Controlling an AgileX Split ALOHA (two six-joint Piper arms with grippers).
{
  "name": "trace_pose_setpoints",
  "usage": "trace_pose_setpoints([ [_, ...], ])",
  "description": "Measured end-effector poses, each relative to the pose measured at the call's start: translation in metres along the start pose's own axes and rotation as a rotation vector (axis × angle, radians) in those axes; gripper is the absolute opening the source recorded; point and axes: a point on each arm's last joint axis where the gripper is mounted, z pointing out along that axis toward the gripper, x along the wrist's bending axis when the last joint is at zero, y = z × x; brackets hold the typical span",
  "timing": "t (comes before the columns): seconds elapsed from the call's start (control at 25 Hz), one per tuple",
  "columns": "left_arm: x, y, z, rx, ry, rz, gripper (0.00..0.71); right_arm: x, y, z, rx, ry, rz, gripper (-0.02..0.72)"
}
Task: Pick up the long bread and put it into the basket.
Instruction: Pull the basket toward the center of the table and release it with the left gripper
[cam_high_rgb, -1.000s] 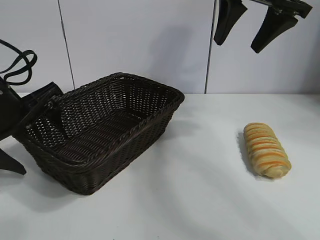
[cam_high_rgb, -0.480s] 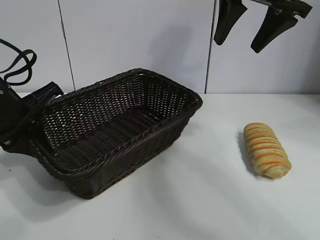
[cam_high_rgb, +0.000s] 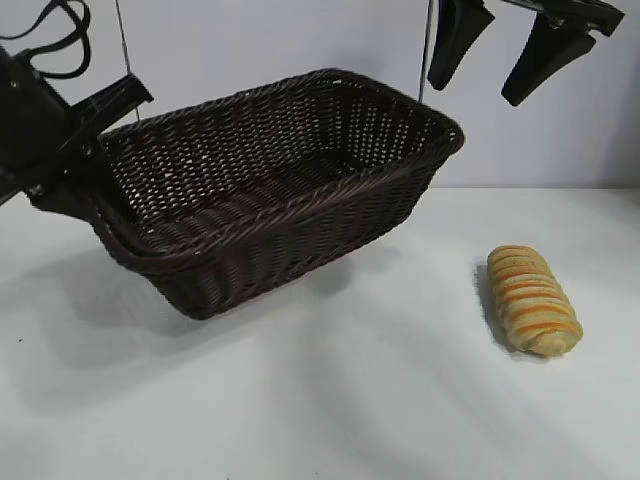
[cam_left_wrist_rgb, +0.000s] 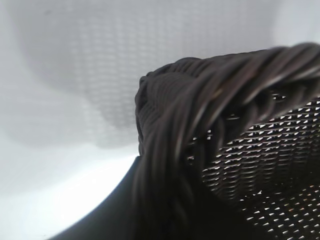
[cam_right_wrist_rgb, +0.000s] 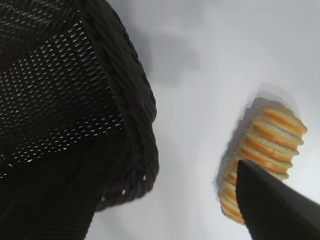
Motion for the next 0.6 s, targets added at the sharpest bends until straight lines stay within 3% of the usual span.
trace_pose_setpoints([
  [0.2,0.001,0.017,0.007,0.067,0.087,0.170,0.104,0.000,0.000,0.000,0.000,0.000,0.000,0.557],
  [0.44,0.000,0.040,0.009,0.050,0.083,0.238,0.104,0.000,0.000,0.000,0.002,0.000,0.000,0.557],
  [0.6,0.006,0.048,0.020,0.101,0.091,0.276,0.104,0.000,0.000,0.000,0.002,0.000,0.000,0.557],
])
